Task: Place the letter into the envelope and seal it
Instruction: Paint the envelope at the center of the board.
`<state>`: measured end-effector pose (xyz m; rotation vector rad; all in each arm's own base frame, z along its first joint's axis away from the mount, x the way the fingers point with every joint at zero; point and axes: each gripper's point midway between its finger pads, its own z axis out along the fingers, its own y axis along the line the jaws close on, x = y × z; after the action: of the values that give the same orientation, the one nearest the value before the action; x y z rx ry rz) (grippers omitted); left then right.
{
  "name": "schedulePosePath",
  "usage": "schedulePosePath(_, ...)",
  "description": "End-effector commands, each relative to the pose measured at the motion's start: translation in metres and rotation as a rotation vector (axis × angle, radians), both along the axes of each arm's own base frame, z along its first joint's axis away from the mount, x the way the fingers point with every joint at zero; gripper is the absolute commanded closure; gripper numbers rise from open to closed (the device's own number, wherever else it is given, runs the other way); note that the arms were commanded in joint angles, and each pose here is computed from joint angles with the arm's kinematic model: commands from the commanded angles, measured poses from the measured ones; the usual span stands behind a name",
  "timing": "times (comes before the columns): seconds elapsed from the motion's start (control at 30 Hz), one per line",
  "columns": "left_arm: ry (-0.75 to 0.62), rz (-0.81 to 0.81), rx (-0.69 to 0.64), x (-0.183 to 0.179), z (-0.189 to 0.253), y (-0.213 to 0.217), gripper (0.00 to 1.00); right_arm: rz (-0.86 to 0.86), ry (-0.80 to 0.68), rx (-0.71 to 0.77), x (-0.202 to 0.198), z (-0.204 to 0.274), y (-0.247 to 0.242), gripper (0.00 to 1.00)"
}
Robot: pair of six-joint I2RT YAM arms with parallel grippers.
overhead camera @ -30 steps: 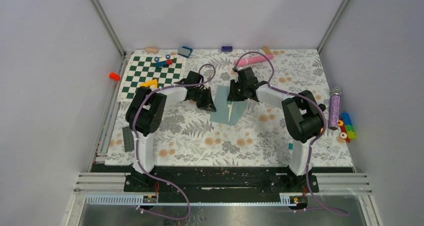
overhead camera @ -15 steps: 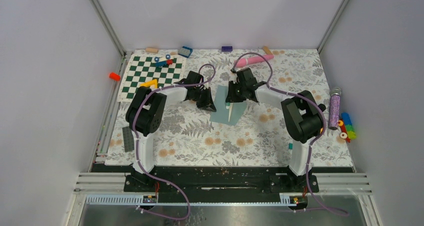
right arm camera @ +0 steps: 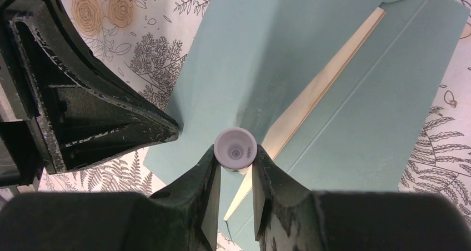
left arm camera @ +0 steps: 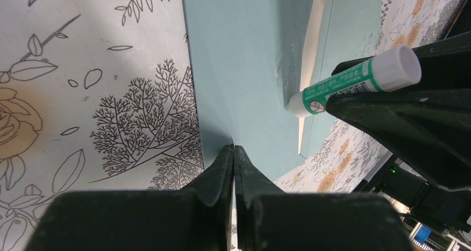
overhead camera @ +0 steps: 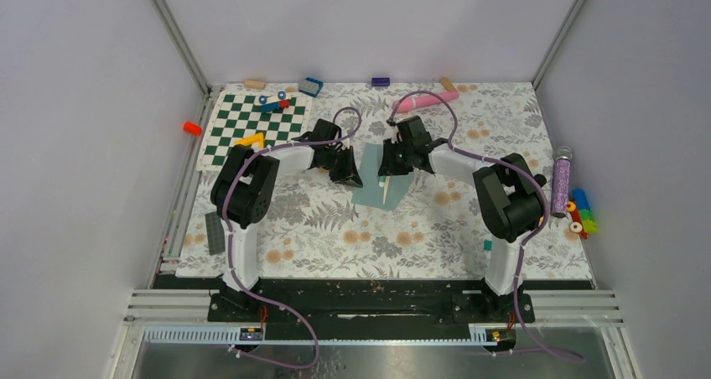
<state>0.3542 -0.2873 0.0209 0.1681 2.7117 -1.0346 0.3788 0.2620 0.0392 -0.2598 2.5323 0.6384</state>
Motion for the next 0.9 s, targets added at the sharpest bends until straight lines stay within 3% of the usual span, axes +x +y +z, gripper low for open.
schedulePosePath(0.0,0.006,0.013,0.053,0.001,-0.011,0.003,1.00,0.037,-0.022,0.042,-0.007,0.026,0.009,1.00)
schedulePosePath(0.33,0.004,0.009,0.052,0.000,-0.010,0.003,1.00,-0.034,-0.182,-0.012,0.040,0.065,0.004,1.00)
schedulePosePath(0.87,0.003,0.006,0.047,0.001,-0.009,0.003,1.00,-0.129,-0.087,-0.106,0.076,0.041,-0.012,1.00)
